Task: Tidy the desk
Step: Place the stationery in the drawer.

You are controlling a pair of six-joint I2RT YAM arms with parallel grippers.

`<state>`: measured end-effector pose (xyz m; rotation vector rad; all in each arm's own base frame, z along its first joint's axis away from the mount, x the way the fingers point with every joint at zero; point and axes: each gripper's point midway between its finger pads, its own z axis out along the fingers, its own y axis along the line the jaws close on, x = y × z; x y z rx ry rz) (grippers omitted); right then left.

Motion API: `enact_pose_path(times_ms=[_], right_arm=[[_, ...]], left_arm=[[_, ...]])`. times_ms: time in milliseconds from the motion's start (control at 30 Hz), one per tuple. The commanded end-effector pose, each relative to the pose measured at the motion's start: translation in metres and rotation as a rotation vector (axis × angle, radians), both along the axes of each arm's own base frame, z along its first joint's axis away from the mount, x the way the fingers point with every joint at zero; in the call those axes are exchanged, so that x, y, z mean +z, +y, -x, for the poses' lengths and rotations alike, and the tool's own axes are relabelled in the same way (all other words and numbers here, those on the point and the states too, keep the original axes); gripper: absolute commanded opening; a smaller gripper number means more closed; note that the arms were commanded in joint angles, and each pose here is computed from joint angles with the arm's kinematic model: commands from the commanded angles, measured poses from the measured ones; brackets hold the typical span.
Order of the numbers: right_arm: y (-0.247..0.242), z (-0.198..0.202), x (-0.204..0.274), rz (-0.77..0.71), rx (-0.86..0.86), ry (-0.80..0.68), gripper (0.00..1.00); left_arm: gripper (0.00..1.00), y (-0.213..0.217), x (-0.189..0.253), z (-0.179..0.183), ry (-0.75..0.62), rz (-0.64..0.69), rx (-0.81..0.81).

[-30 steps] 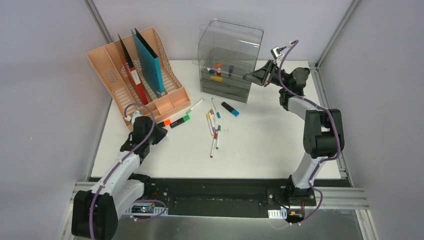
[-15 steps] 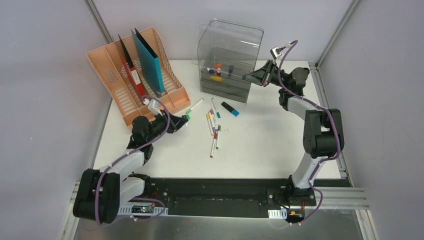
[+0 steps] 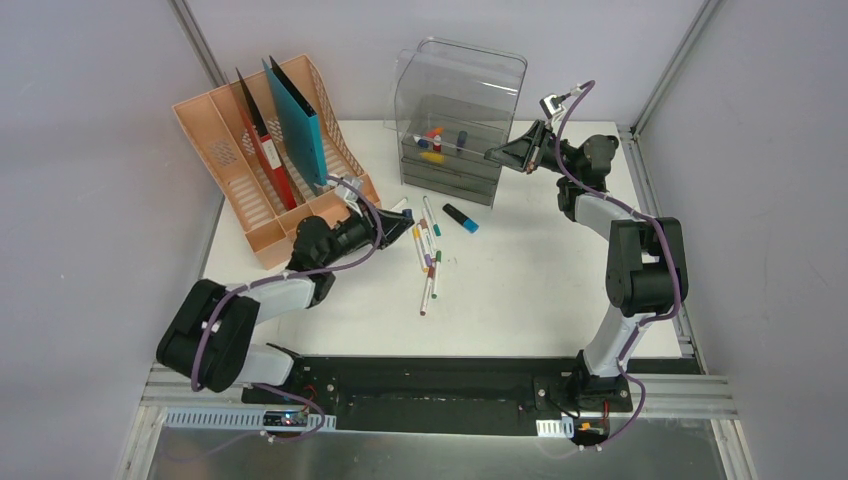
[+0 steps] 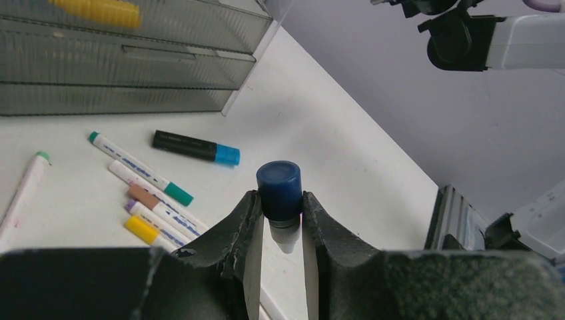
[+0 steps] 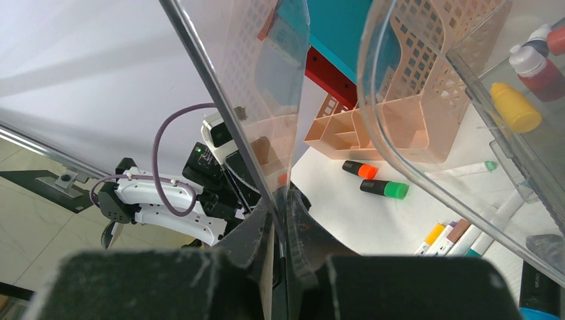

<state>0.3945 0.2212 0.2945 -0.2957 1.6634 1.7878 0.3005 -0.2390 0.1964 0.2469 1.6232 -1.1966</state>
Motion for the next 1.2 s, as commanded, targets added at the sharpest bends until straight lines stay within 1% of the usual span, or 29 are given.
enact_pose_path(times_ms=[0,233,433,633,900,1167], right_arm=[[0.013,0.015,0.0,0.017,0.089,0.029,0.06],[0.013,0.016,0.002,0.017,0.092,0.024,0.05],[0.013,0.017,0.004,0.017,0.094,0.019,0.05],[0.013,0.018,0.005,0.017,0.094,0.016,0.05],[0.012,0.018,0.006,0.016,0.094,0.014,0.06],[0.013,0.019,0.008,0.015,0.094,0.011,0.06]], left_arm=[[0.0,-0.008,0.036,-0.028,-0.181,0.048,0.074],[0.0,-0.025,0.04,-0.064,-0.219,0.105,0.146],[0.0,-0.034,0.041,-0.097,-0.224,0.186,0.208],[0.0,-0.048,0.036,-0.123,-0.216,0.205,0.221],[0.0,-0.07,0.047,-0.144,-0.238,0.248,0.194],[0.03,-0.087,0.05,-0.164,-0.23,0.299,0.197]])
